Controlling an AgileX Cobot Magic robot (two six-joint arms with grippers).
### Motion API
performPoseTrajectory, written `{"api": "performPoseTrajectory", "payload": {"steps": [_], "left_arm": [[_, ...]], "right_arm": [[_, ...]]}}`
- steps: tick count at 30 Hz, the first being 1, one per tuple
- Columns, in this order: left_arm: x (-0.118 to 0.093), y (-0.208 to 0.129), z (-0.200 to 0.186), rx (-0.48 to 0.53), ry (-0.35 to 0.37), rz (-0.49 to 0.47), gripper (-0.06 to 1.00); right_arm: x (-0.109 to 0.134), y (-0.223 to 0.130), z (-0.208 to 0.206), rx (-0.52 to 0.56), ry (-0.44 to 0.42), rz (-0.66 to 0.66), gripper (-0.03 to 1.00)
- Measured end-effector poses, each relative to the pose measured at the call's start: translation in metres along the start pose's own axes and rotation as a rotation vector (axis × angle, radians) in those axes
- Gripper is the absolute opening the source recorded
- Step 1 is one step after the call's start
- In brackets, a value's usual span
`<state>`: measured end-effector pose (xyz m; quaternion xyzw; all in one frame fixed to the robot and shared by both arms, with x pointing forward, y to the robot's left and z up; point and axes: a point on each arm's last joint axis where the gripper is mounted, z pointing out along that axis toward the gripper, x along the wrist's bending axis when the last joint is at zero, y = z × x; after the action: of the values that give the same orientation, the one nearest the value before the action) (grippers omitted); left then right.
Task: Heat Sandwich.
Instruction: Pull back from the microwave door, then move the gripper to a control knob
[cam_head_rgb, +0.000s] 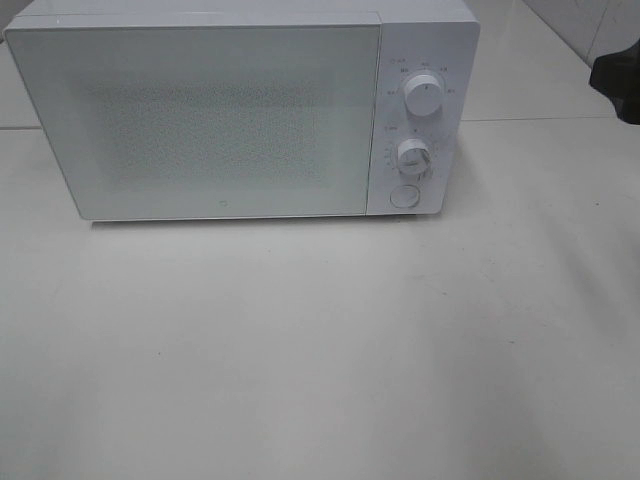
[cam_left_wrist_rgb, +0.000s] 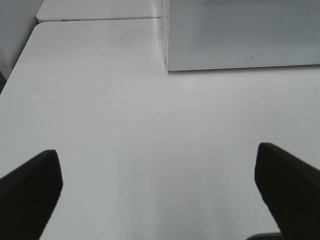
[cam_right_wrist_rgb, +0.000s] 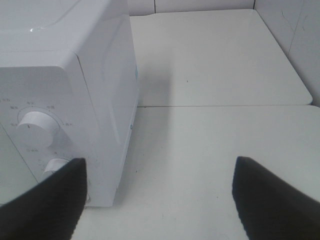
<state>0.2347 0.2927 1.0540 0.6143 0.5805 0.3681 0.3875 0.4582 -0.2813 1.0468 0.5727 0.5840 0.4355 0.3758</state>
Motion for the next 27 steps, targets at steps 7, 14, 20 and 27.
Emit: {"api": "performPoseTrajectory", "payload": {"steps": [7,14,20,27], "left_arm": [[0.000,0.000,0.000,0.000,0.004,0.003,0.99],[0.000,0.000,0.000,0.000,0.004,0.003,0.99],[0.000,0.000,0.000,0.000,0.004,0.003,0.99],[0.000,0.000,0.000,0.000,0.004,0.003,0.99]], "right_arm": [[0.001,-0.001,0.018,-0.064,0.017,-0.027,0.77],[0.001,-0.005,0.033,-0.094,0.027,-0.025,0.77],[-0.002,-0.028,0.048,-0.140,0.013,-0.006,0.77],[0.007,-0.057,0.054,-0.160,-0.037,-0.035,0.77]]}}
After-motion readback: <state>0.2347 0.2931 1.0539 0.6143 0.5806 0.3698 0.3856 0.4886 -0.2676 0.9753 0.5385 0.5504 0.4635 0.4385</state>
